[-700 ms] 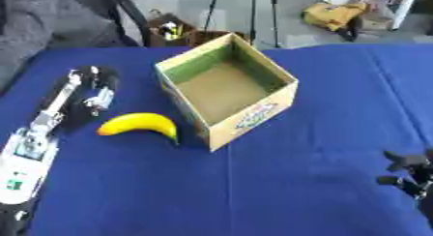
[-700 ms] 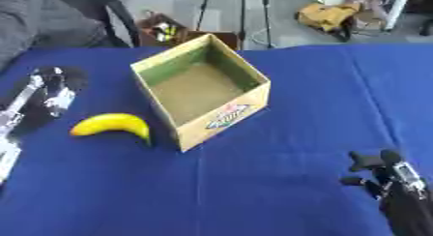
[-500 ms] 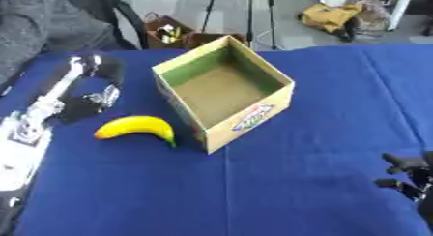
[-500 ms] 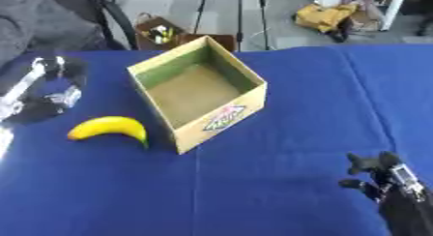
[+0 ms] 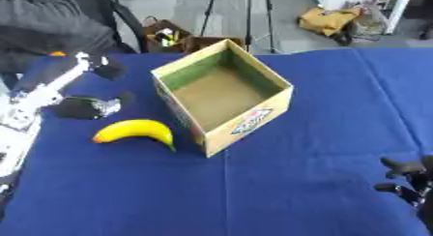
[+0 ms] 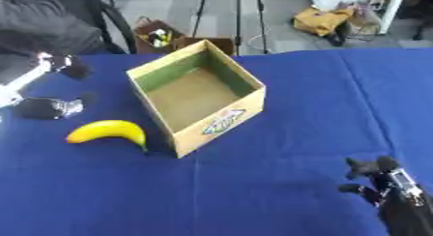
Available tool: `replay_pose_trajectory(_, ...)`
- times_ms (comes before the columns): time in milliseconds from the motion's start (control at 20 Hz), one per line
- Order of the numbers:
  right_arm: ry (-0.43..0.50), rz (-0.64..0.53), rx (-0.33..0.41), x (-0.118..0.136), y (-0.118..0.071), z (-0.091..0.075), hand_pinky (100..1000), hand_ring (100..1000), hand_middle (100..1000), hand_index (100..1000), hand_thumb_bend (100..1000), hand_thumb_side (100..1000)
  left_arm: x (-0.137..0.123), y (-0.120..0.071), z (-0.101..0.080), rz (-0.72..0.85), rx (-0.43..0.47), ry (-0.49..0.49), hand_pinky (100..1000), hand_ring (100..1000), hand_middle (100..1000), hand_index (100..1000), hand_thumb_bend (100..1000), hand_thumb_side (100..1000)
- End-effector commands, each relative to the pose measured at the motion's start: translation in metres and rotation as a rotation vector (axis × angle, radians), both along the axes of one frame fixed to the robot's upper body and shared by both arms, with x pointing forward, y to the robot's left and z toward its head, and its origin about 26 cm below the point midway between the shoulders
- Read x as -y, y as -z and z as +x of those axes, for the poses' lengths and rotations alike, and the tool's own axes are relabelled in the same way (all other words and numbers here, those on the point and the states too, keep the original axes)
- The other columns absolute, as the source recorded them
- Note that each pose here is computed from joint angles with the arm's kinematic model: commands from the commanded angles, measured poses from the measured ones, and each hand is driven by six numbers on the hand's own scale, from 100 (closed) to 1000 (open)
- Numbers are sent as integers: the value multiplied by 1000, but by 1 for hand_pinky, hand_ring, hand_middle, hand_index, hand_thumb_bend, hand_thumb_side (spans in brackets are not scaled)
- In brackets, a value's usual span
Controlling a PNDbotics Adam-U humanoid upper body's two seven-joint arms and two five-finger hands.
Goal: Pick up objects on the table and place them in the box.
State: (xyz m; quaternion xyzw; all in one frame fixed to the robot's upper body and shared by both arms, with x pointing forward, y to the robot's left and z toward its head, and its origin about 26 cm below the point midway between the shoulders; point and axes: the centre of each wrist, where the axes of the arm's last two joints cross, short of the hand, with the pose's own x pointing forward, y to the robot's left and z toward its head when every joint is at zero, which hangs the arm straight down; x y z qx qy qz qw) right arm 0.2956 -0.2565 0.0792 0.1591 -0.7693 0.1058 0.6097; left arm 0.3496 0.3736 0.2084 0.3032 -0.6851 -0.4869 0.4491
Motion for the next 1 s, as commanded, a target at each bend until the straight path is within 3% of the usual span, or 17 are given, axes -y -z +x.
replay_pose_trajectory(50,-6,-12,16,0,-5,1,649,964,538,624,100,773,-2,-14,2,79,13,-44,731,645,615,765,485,516)
replay_pose_trajectory(600,-9,-14,8,-2,-3,1,649,964,539,624,100,776,10,10,20,215,-23,-122,708,601,587,754,508,467)
replay_pose_trajectory(750,-8,-15,13,-1,-5,1,649,964,538,624,100,774,11,20,24,256,-39,-134,711,599,586,754,442,395)
replay_pose_trajectory(1000,-8,-14,9,-2,-4,1,649,964,538,624,100,774,12,36,29,320,-56,-150,713,606,594,760,403,371)
